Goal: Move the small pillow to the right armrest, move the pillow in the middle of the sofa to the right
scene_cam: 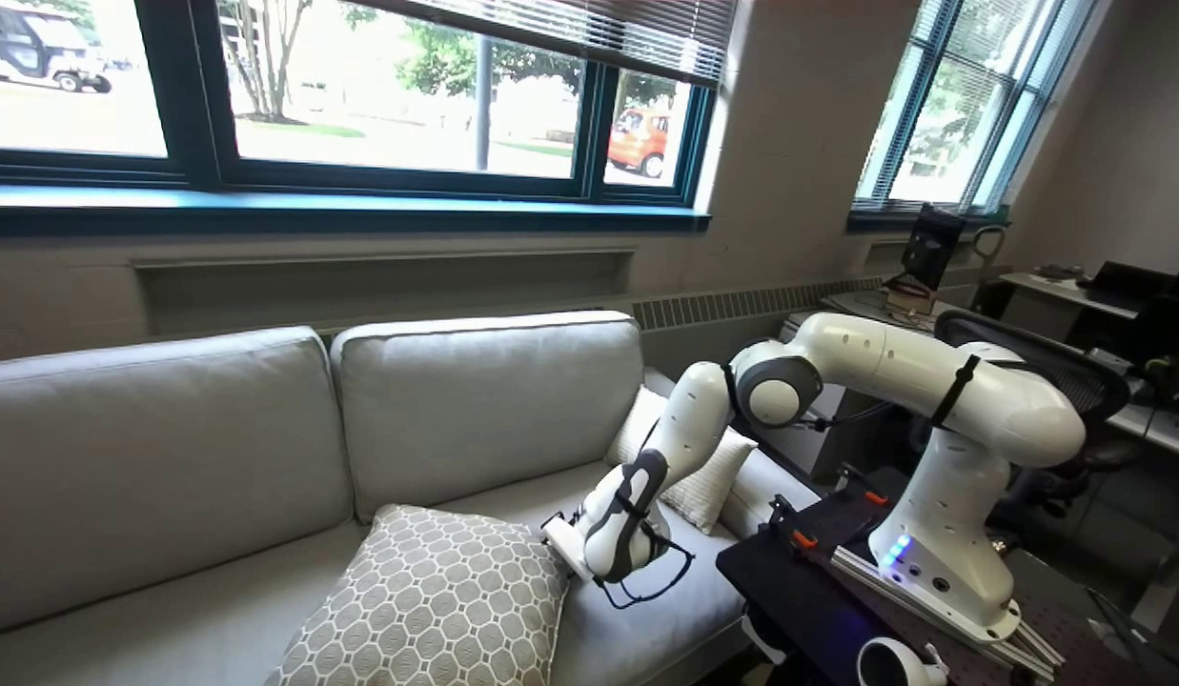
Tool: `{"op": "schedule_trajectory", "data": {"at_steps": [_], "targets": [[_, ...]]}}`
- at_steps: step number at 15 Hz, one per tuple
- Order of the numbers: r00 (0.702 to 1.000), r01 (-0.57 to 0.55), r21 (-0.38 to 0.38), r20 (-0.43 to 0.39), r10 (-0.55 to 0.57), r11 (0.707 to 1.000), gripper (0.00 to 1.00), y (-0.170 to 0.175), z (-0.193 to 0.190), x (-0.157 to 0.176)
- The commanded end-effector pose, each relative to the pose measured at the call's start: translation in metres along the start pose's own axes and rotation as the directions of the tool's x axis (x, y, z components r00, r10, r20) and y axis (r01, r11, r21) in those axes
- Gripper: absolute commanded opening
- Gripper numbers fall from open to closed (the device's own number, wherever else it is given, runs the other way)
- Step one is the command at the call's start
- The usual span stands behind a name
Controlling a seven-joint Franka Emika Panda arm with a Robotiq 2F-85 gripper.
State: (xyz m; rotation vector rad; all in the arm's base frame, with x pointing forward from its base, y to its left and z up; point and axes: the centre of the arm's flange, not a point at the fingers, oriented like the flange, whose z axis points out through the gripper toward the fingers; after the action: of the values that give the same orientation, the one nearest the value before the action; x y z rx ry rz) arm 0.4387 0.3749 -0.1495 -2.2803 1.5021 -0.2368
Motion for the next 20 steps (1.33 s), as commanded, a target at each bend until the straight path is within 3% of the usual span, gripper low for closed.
{"op": "schedule_trajectory", "data": {"at_steps": [1, 3, 9, 16, 20], "targets": [[0.996, 0.010, -0.069, 0.088, -0.004, 0.998, 1.00, 0.061, -0.021, 0.015], [0.994, 0.025, -0.120, 0.112, -0.012, 0.992, 1.00, 0.072, -0.025, 0.018], [0.999, 0.035, -0.191, 0.043, -0.027, 0.981, 1.00, 0.099, -0.044, 0.041], [0.998, 0.056, -0.135, 0.013, -0.054, 0.989, 1.00, 0.087, -0.022, 0.021], [0.992, 0.108, -0.085, -0.052, -0.113, 0.990, 1.00, 0.072, -0.060, -0.006]]}}
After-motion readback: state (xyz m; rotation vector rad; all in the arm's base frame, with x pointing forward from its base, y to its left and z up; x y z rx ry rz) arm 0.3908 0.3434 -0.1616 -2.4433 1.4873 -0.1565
